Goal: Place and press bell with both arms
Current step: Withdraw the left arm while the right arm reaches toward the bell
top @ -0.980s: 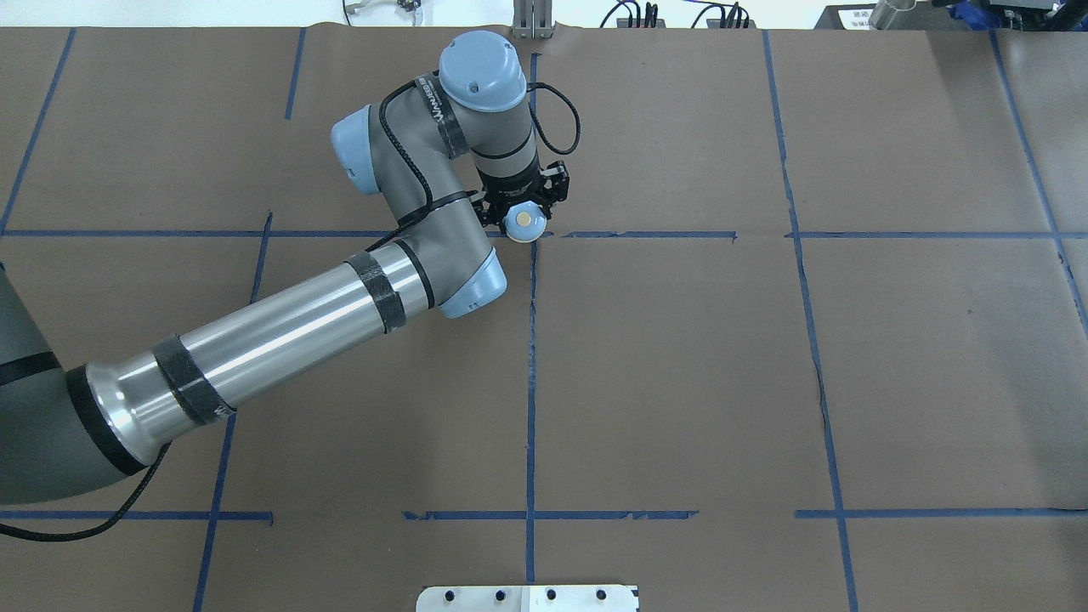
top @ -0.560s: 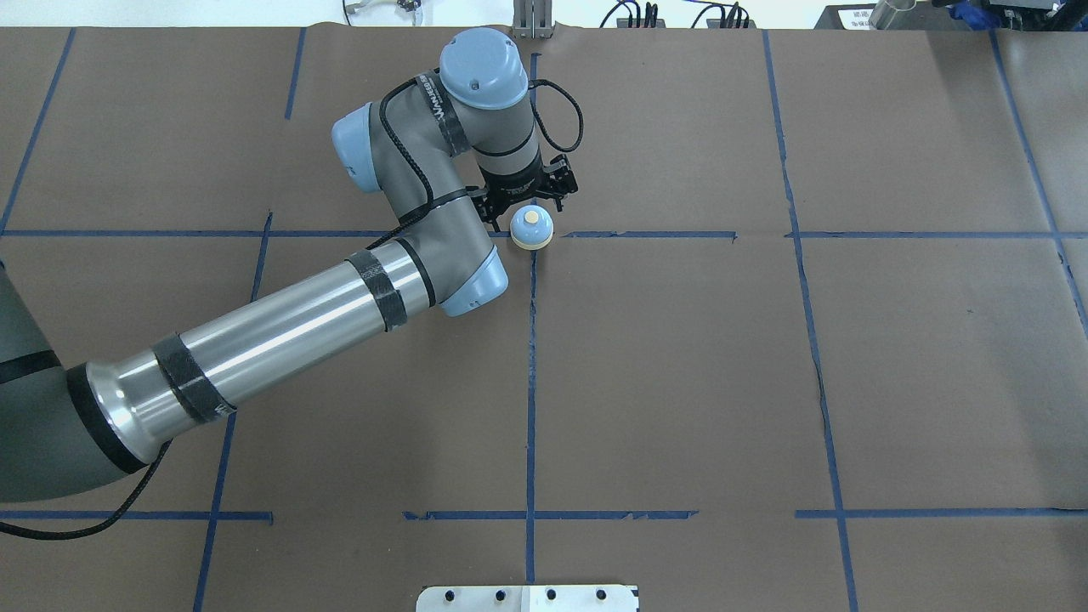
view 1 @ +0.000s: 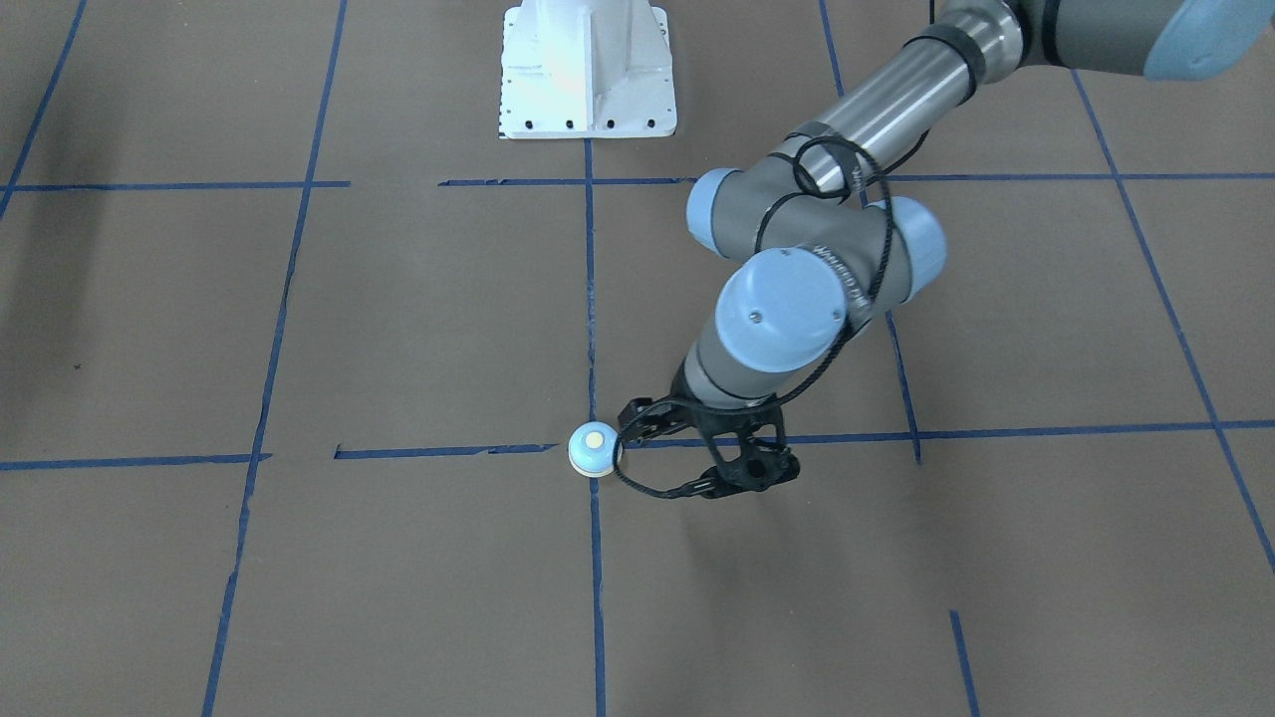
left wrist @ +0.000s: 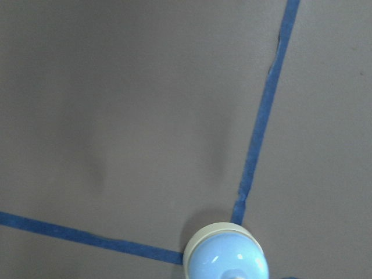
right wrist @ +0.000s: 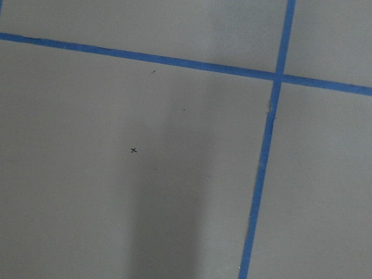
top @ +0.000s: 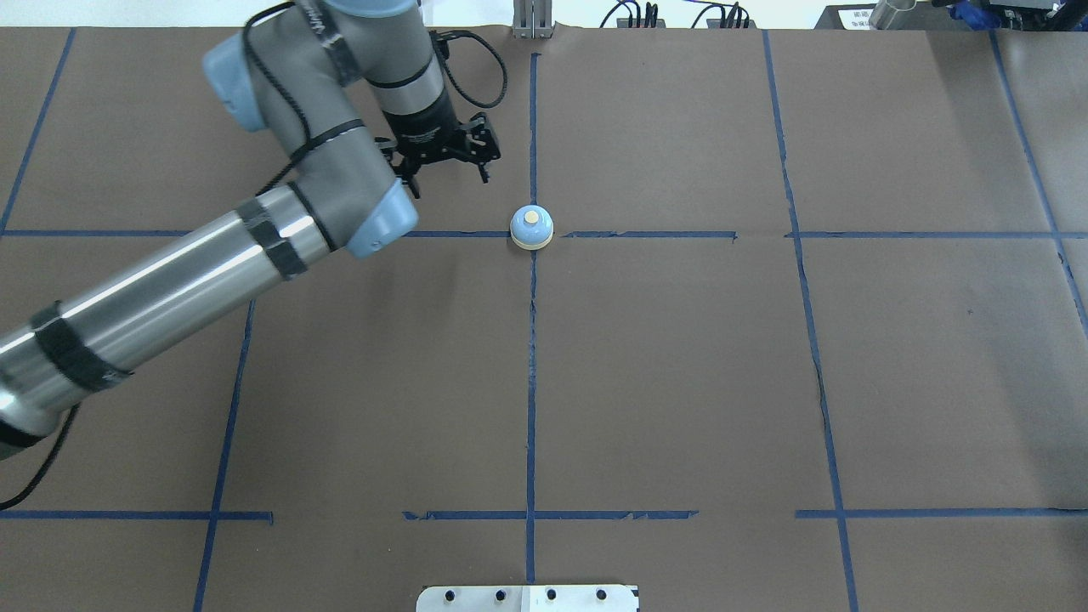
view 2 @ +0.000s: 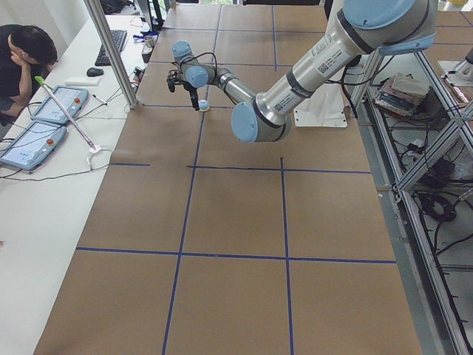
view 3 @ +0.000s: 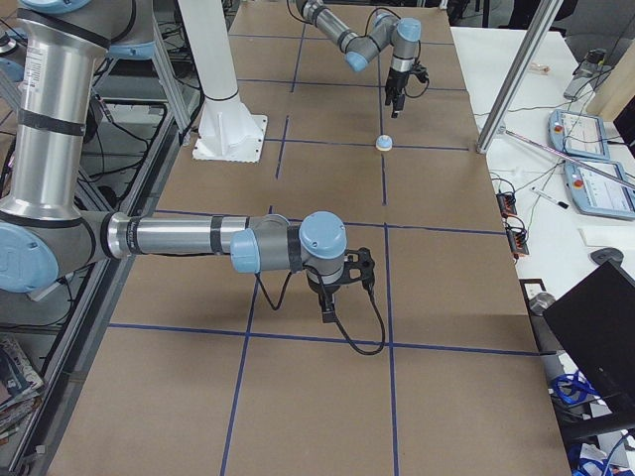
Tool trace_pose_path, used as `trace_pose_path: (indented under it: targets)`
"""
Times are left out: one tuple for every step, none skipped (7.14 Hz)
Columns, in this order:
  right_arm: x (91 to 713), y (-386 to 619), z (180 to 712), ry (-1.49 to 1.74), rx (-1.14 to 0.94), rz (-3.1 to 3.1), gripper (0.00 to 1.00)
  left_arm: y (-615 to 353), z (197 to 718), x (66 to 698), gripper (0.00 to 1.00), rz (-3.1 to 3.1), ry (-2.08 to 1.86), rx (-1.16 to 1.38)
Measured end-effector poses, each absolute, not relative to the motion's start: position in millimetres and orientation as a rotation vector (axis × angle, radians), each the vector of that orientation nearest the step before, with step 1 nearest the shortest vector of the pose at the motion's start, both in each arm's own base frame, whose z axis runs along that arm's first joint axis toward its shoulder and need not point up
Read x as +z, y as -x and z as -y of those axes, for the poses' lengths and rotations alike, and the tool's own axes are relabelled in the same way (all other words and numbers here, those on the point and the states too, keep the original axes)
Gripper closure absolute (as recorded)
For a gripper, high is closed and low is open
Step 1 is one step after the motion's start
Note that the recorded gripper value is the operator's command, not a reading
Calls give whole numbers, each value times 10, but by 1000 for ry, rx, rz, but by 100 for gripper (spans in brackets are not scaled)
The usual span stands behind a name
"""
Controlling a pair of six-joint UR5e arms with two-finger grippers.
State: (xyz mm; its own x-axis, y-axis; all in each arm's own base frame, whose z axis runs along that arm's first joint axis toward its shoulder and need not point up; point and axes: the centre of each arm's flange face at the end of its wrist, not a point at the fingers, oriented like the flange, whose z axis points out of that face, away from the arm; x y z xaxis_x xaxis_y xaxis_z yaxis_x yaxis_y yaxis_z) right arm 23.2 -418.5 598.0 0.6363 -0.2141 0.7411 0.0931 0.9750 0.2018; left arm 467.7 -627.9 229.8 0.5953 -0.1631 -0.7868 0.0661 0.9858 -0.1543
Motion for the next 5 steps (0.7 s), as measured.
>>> trace_pose_path:
  targets:
    - [5794, -24, 4369, -201, -248, 878, 0, -4043, 6035, 2746, 0, -913, 62, -73]
    - [5623, 244, 4576, -225, -311, 889, 0, -3469, 5826, 3153, 0, -899, 6, -5]
    - [5388, 550, 4821, -234, -340, 903, 0, -2951, 5668, 3579, 0, -874, -41, 65]
    - [5021, 933, 5089, -233, -332, 920, 0, -2431, 5529, 4007, 0, -841, -80, 128]
    - [4546, 1452, 5326, -224, -305, 930, 0, -1819, 5397, 4465, 0, -801, -112, 175]
